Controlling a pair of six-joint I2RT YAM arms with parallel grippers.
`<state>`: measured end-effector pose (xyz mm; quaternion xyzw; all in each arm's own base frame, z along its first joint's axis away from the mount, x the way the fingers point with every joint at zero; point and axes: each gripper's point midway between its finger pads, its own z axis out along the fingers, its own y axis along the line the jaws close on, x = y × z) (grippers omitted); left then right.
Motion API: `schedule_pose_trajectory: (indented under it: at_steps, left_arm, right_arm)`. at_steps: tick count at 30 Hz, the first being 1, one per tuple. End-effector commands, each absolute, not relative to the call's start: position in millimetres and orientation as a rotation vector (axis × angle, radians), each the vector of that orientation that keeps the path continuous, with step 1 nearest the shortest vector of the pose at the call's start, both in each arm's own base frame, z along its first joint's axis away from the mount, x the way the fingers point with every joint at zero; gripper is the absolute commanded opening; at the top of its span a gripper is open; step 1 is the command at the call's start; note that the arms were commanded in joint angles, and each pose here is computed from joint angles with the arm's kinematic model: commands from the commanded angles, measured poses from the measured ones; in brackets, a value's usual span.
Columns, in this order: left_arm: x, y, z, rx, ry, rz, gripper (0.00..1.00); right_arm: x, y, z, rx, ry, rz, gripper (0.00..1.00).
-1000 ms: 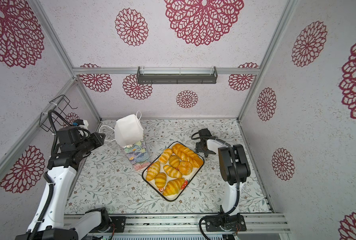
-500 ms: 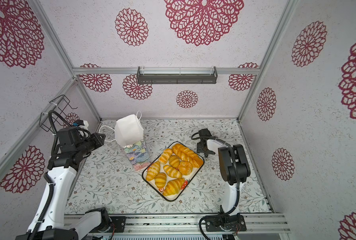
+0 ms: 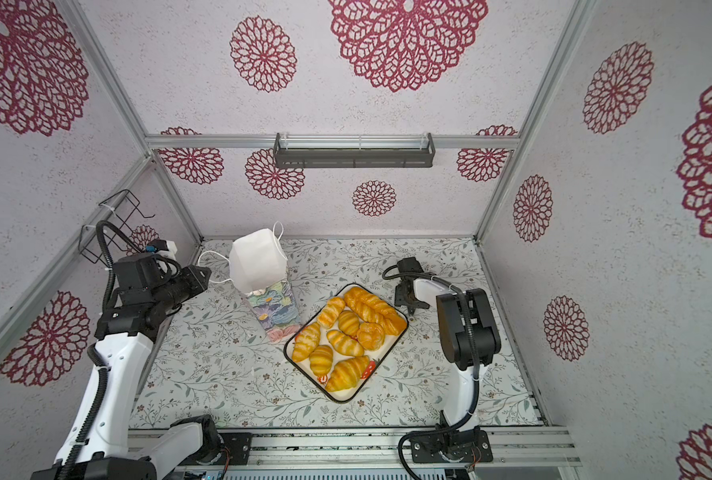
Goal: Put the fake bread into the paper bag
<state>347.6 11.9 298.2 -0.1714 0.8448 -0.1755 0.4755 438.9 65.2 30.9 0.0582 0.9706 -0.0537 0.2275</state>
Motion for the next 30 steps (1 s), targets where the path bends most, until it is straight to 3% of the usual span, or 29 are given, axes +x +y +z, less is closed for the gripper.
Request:
schedule_pose_trajectory:
  at_steps: [1, 30]
  left_arm:
    - [346, 12, 307, -0.407, 2.029, -0.436, 0.2]
    - [346, 13, 303, -0.412, 2.037, -0.436, 0.22]
  right_arm:
    - [439, 65, 48, 0.166, 2.65, -0.146, 0.73]
    - [465, 64, 45, 0.21, 2.627, -0.074, 0.75]
